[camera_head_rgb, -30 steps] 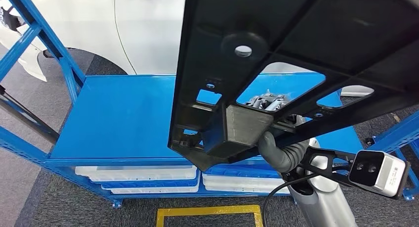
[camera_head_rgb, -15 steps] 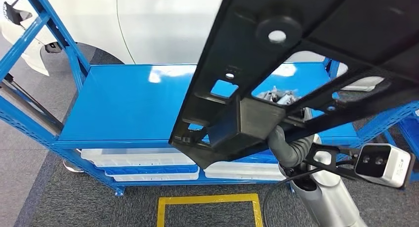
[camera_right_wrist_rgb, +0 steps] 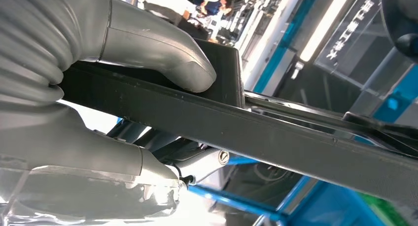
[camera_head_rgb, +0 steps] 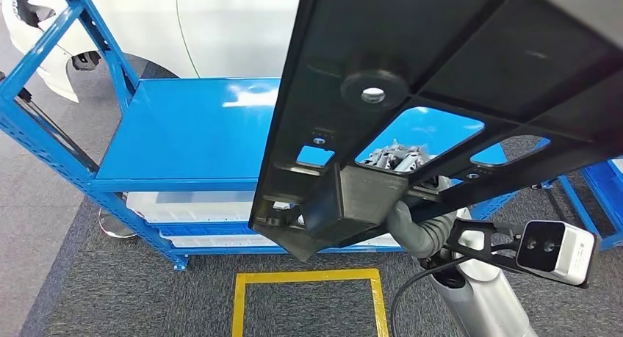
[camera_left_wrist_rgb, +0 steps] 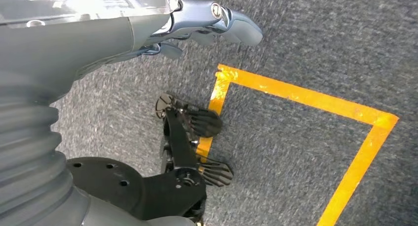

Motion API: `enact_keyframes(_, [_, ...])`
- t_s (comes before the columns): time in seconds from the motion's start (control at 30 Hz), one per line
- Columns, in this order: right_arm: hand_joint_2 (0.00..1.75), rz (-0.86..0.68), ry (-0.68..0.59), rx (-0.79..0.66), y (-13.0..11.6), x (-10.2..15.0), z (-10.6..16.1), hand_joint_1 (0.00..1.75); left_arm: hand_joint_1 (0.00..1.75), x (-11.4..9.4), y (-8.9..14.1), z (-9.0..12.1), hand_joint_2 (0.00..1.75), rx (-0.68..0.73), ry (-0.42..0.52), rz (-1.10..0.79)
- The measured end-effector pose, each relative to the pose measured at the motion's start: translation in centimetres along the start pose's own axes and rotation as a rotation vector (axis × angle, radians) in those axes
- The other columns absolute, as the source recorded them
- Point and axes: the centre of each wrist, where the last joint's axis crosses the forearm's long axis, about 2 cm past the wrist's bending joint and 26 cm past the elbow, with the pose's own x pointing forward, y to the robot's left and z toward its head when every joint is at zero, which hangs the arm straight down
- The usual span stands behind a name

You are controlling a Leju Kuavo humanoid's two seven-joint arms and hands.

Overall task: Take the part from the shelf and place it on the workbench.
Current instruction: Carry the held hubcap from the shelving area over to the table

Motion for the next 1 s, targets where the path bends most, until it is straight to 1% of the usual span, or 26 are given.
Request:
enact_keyframes(0.33, [1.75,0.017,0.018,-0.005,0.5,-0.7,0.6,1.75,0.0,0.1,0.4,-0.1,1.75,0.011,0.002,-0.007])
enact_keyframes(0.7, [1.75,0.016,0.005,-0.019,0.6,-1.4,-0.3,1.75,0.0,-0.1,0.8,-0.1,1.75,0.025,0.003,-0.014])
enact_keyframes(1.0, [1.75,0.031,-0.001,-0.028,0.8,-1.8,-0.6,1.75,0.0,0.5,1.0,-0.3,1.75,0.02,-0.014,-0.018])
